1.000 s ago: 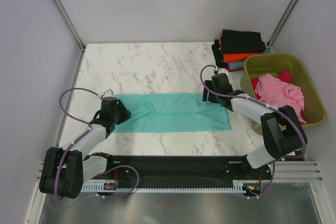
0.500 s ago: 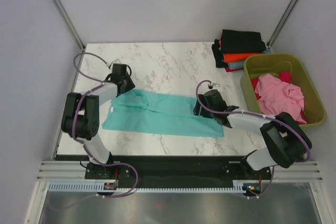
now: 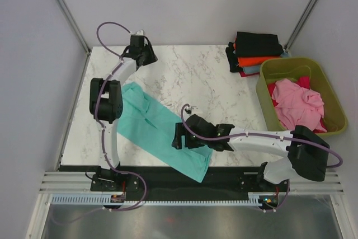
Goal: Fold and stack the t-shirts
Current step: Fold the tshirt
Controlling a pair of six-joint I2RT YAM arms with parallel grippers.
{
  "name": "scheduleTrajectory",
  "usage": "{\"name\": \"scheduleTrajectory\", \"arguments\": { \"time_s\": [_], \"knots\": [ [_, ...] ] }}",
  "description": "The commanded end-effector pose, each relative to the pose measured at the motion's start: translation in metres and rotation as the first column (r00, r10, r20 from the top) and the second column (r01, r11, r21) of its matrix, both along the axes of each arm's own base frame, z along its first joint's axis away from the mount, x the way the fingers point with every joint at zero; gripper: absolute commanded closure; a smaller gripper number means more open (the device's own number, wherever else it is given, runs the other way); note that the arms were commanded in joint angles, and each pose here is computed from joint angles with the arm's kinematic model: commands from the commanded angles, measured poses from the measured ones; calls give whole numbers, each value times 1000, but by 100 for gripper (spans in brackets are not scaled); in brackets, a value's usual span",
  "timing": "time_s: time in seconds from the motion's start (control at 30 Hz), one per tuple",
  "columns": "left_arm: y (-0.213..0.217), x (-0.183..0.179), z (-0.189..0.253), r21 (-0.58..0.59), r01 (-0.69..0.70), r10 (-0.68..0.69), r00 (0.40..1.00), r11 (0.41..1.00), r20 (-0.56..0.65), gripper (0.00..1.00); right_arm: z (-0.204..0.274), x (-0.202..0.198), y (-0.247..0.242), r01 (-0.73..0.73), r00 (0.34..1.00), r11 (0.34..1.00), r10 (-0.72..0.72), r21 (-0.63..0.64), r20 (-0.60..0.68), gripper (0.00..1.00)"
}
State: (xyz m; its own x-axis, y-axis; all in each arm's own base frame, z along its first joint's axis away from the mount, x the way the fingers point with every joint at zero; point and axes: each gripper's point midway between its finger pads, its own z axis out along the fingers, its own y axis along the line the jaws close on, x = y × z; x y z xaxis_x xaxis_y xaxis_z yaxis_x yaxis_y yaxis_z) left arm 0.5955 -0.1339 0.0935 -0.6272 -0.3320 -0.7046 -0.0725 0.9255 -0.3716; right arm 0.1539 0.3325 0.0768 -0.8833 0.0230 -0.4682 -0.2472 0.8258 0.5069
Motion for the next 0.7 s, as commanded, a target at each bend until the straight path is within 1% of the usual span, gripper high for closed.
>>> {"name": "scheduleTrajectory", "arguments": {
  "time_s": [0.0, 0.03, 0.07, 0.1, 0.13, 0.17, 0.2, 0.23, 0.27, 0.3, 0.33, 0.37, 0.4, 0.43, 0.47, 0.5, 0.53, 0.57, 0.6, 0.63, 0.67],
  "knots": [
    [-8, -14, 91, 41, 104, -109, 985, 994, 135, 57, 12, 7, -2, -43, 998, 994, 48, -98, 47, 15],
    [-1, -22, 105, 50, 81, -88, 984, 995, 154, 57, 13, 13, -5, -36, 996, 990, 47, -134, 79, 15],
    [12, -37, 141, 60, 29, -41, 977, 998, 209, 57, 24, 27, -5, -33, 986, 985, 60, -168, 153, 14],
    [26, -57, 131, 60, -5, -5, 986, 998, 167, 55, 29, 36, -5, -42, 978, 981, 78, -189, 191, 14],
    [39, -70, 139, 57, -48, 38, 985, 997, 166, 55, 48, 47, 5, -48, 966, 984, 89, -171, 242, 14],
    [50, -97, 183, 12, -79, 74, 969, 997, 234, 55, 47, 55, 11, -104, 948, 970, 163, -219, 272, 14],
    [65, -120, 163, 10, -111, 108, 978, 994, 180, 54, 55, 66, 17, -117, 941, 968, 179, -220, 287, 14],
    [72, -137, 167, -4, -130, 129, 975, 991, 181, 53, 60, 76, 25, -129, 934, 966, 194, -225, 299, 14],
    [76, -156, 178, -17, -138, 139, 969, 990, 203, 53, 72, 93, 42, -141, 920, 965, 211, -223, 330, 15],
    [80, -185, 189, -17, -139, 139, 961, 990, 239, 52, 77, 105, 49, -145, 918, 966, 211, -213, 337, 17],
    [83, -205, 192, -12, -145, 144, 961, 989, 238, 52, 104, 122, 68, -148, 901, 975, 202, -165, 385, 19],
    [87, -221, 181, 5, -150, 145, 965, 989, 220, 52, 85, 137, 76, -152, 906, 968, 217, -197, 364, 22],
    [90, -244, 201, -1, -153, 147, 950, 988, 274, 51, 82, 147, 86, -163, 904, 967, 226, -195, 364, 23],
    [93, -258, 197, 21, -149, 138, 955, 989, 261, 51, 79, 164, 108, -176, 901, 968, 232, -180, 367, 24],
    [94, -270, 194, 36, -140, 125, 957, 990, 261, 51, 74, 173, 116, -184, 904, 968, 236, -172, 357, 24],
    [97, -282, 186, 57, -140, 122, 961, 989, 248, 50, 73, 182, 125, -205, 907, 968, 242, -142, 344, 26],
    [101, -297, 193, 58, -150, 129, 954, 987, 272, 50, 93, 196, 141, -207, 896, 974, 227, -92, 381, 27],
    [105, -312, 183, 72, -163, 142, 961, 984, 236, 50, 65, 205, 150, -212, 909, 971, 237, -111, 344, 28],
    [105, -323, 170, 77, -154, 135, 968, 985, 211, 51, 62, 213, 156, -211, 910, 972, 232, -99, 344, 28],
    [105, -338, 175, 73, -141, 119, 962, 987, 247, 51, 58, 222, 172, -236, 908, 970, 244, -66, 342, 28],
    [104, -349, 157, 77, -126, 107, 972, 989, 208, 51, 56, 226, 178, -242, 907, 969, 245, -54, 343, 29]
  ]
}}
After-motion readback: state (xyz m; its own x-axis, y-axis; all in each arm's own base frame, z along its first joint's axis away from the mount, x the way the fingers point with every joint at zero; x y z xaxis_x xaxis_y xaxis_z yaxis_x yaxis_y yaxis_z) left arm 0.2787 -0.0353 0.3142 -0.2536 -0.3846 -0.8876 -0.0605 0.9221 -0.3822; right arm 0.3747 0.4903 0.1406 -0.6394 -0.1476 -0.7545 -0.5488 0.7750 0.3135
